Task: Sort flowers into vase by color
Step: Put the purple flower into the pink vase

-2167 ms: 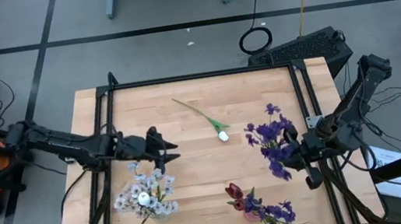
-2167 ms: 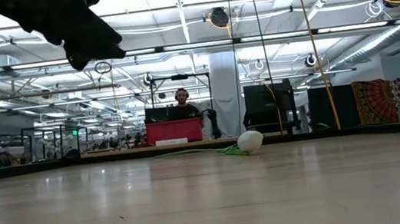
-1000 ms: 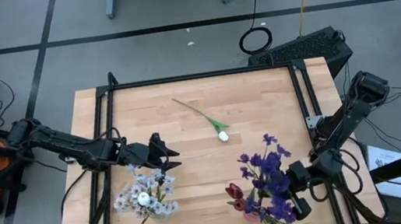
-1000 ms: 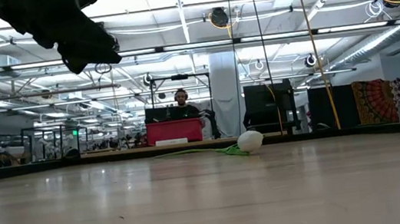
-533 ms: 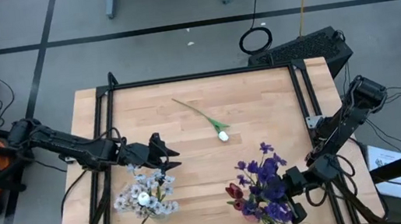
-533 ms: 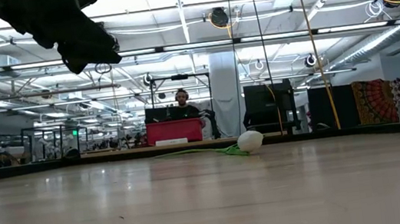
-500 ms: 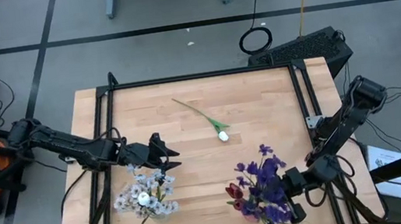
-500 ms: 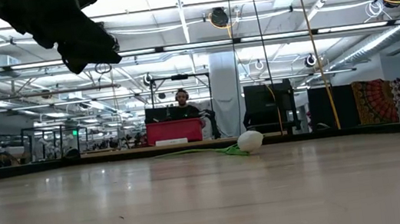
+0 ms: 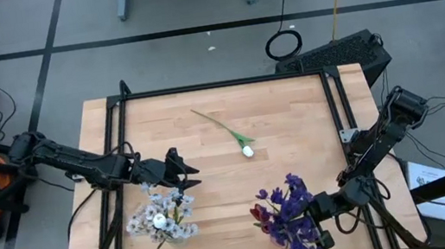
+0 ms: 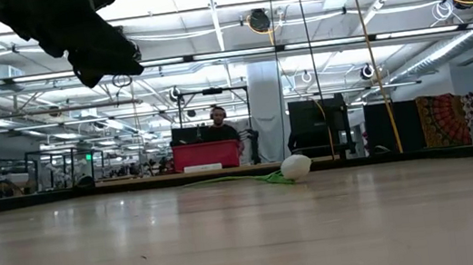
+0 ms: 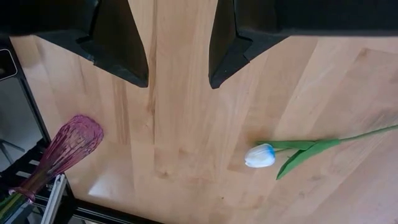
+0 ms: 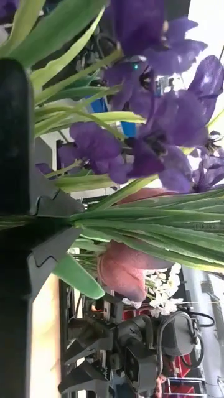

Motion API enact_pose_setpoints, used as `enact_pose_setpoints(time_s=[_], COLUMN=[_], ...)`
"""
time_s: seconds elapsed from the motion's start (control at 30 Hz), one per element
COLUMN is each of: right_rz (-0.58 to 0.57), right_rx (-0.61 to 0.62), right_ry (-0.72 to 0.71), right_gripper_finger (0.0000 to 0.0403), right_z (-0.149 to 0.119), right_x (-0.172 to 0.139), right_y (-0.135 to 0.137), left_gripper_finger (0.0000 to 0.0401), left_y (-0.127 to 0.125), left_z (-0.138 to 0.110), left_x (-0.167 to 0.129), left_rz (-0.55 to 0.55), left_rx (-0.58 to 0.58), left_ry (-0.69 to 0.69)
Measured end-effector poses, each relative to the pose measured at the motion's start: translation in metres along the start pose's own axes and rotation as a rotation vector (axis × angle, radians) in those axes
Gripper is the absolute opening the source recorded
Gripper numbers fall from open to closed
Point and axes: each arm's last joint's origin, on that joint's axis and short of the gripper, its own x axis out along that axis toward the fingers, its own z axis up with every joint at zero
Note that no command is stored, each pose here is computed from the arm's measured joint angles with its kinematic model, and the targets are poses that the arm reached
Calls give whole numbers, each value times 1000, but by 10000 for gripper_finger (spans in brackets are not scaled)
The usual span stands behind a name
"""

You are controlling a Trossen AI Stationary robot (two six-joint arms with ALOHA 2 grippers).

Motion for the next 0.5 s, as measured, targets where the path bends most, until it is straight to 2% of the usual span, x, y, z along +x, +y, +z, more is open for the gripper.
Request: enact_pose_setpoints(time_s=[0.33, 0.5], right_rz=[-3, -3], right_rx=[-17, -9], right_ry=[25, 28], right_gripper_finger=[1, 17], right_z=[-3, -2], right_x=[0, 0], right_y=[0, 0], left_gripper_finger=[173, 173], left_y=[0, 0], left_z=[0, 0], left_x=[0, 0], left_rz=[0, 0], left_rx=[-21, -22], left_ry=[0, 0])
